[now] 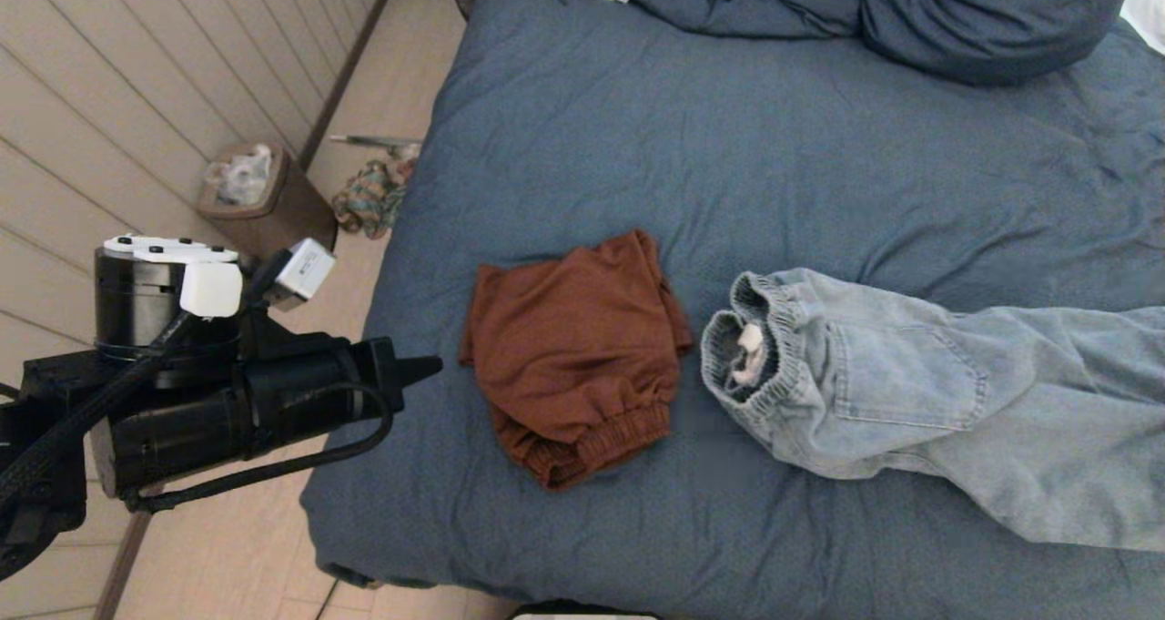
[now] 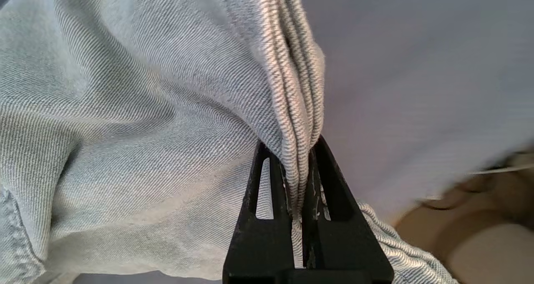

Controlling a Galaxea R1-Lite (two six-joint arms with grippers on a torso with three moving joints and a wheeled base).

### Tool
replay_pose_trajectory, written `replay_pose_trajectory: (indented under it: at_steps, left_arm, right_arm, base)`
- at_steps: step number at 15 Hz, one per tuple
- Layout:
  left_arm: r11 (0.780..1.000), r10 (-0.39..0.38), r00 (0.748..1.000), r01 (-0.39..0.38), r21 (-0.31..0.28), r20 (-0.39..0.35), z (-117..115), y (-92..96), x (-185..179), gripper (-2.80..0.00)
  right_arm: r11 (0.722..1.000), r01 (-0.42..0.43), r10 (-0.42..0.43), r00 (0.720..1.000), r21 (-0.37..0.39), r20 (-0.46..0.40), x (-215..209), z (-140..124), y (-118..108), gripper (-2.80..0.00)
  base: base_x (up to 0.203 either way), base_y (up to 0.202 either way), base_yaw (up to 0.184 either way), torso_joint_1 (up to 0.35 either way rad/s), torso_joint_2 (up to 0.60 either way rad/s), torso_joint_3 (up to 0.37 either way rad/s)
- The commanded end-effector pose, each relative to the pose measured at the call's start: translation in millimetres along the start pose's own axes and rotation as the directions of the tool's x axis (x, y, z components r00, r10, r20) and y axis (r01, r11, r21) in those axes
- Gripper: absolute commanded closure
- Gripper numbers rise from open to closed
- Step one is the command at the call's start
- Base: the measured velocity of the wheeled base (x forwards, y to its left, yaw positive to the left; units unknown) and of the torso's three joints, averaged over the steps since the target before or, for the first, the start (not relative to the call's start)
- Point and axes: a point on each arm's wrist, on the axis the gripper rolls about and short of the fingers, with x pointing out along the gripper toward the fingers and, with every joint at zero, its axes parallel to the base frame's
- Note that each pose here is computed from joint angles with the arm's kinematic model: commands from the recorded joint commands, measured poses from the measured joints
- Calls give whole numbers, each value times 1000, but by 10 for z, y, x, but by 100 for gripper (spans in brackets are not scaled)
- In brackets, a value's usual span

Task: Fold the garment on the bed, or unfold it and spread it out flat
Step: Fold the blue shorts

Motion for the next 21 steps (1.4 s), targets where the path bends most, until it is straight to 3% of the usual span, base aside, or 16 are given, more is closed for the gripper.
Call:
replay_pose_trajectory:
  at_steps: [1, 3, 6, 8, 11, 14, 17, 21]
  left_arm:
    - [1000, -19, 1000, 19, -2, -5, -10, -8, -26, 0]
    - [1000, -17, 1000, 17, -3, -8, -17, -4, -22, 0]
    - [1000, -17, 1000, 17, -3, -9, -20, -2, -22, 0]
    - [1000, -16, 1000, 16, -3, -11, -25, 0, -22, 0]
    - [1000, -26, 999, 26, 0, -25, -68, -25, -25, 0]
    - [999, -37, 998, 37, 5, -43, -124, -51, -34, 0]
    - [999, -46, 998, 47, 9, -46, -146, -67, -27, 0]
    - [999, -44, 998, 45, 9, -50, -163, -59, -32, 0]
  right_arm:
    - [997, 78, -79, 996, 17, 43, -76, 137, -341, 0]
    - [996, 84, -85, 995, 21, 59, -147, 259, -443, 0]
    - [997, 72, -73, 995, 19, 68, -280, 405, -388, 0]
    - [1000, 25, -23, 997, -19, 74, -376, 455, -165, 0]
    - [981, -141, 146, 989, -132, 33, -429, 428, 458, 0]
    - [913, -318, 312, 948, -255, -62, -535, 248, 1195, 0]
    - [836, -424, 401, 905, -347, -141, -706, -24, 1825, 0]
    - [760, -497, 447, 868, -420, -218, -948, -406, 2301, 0]
  base:
    - [0, 0, 0, 0, 0, 0]
    - [0, 0, 0, 0, 0, 0]
    - [0, 0, 0, 0, 0, 0]
    - [0, 0, 0, 0, 0, 0]
    - [0, 0, 0, 0, 0, 0]
    - [0, 0, 0, 0, 0, 0]
    - [0, 0, 0, 0, 0, 0]
    - [0, 0, 0, 0, 0, 0]
